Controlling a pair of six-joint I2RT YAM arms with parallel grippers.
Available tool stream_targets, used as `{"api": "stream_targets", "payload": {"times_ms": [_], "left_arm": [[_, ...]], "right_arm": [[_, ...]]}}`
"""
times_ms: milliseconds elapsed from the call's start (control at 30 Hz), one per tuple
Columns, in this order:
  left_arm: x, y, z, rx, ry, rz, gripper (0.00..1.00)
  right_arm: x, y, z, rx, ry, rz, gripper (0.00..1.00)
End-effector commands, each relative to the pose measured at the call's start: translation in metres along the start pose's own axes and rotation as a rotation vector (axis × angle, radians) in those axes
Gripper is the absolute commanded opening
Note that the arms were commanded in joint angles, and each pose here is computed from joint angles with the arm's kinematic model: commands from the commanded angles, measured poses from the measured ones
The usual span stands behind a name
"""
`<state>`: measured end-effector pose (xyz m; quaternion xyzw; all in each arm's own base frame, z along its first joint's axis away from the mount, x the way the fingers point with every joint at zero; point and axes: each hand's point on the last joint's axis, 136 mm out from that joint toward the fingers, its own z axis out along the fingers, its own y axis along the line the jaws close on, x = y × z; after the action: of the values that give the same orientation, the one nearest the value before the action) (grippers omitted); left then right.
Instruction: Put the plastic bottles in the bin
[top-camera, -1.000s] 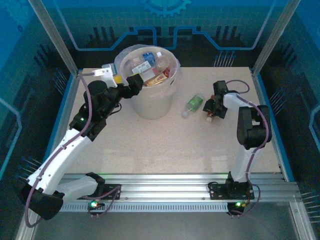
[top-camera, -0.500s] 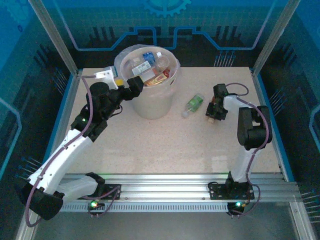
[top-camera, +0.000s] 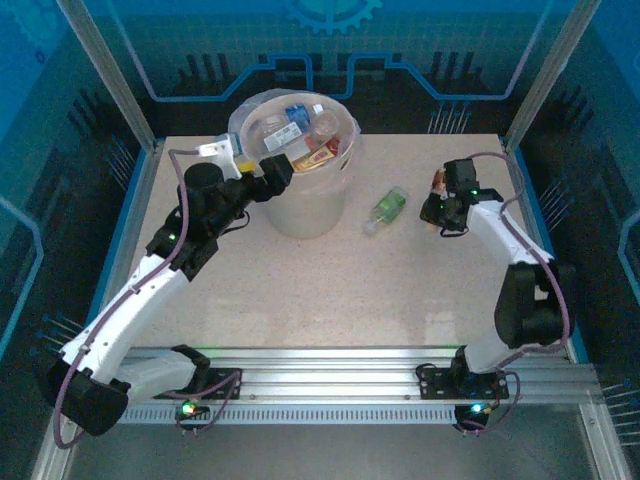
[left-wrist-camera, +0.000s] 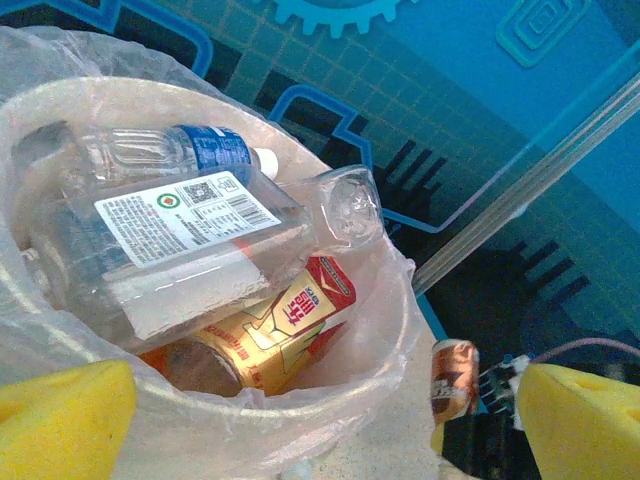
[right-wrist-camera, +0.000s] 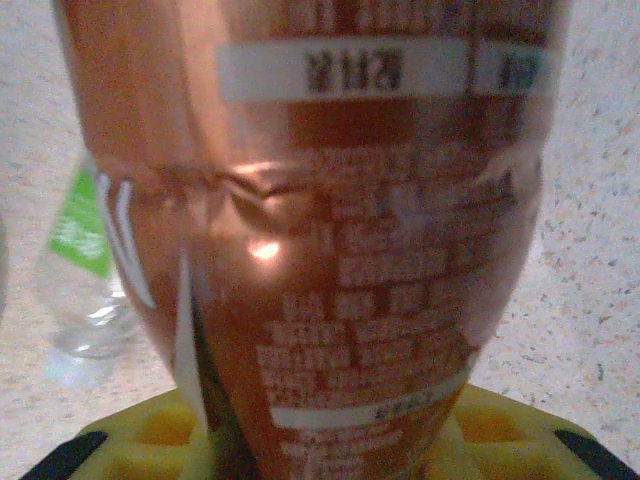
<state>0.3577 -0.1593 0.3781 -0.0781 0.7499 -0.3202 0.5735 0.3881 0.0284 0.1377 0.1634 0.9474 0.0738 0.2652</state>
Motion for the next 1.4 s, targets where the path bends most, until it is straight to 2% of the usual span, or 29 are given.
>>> {"api": "stream_targets", "payload": {"times_ms": [0,233,400,600,767,1033,1367], "left_arm": [[-0.005,-0.017,0.002,0.077,-0.011,-0.024,0.99],[0.009,-0.043,0.015,0.182,0.049,-0.029,0.99],[0.032,-0.084,0.029,0.296,0.152,0.021,0.99],[0.059,-0.136,0.039,0.456,0.268,0.069,0.99],[0.077,-0.167,0.039,0.554,0.352,0.112,0.99],[0.082,-0.171,0.046,0.558,0.354,0.099,0.98],[0.087,-0.173,0.045,0.576,0.377,0.085,0.77]], "right_arm": [[0.009,0.013,-0.024,-0.066,-0.011,-0.054,0.11],[0.011,0.073,-0.094,-0.341,-0.153,-0.203,0.09],[0.021,0.117,-0.142,-0.557,-0.229,-0.328,0.09],[0.038,0.15,-0.184,-0.672,-0.314,-0.484,0.09],[0.047,0.163,-0.2,-0.739,-0.33,-0.532,0.09],[0.06,0.182,-0.215,-0.813,-0.336,-0.583,0.09],[0.063,0.203,-0.226,-0.864,-0.348,-0.621,0.09]]}}
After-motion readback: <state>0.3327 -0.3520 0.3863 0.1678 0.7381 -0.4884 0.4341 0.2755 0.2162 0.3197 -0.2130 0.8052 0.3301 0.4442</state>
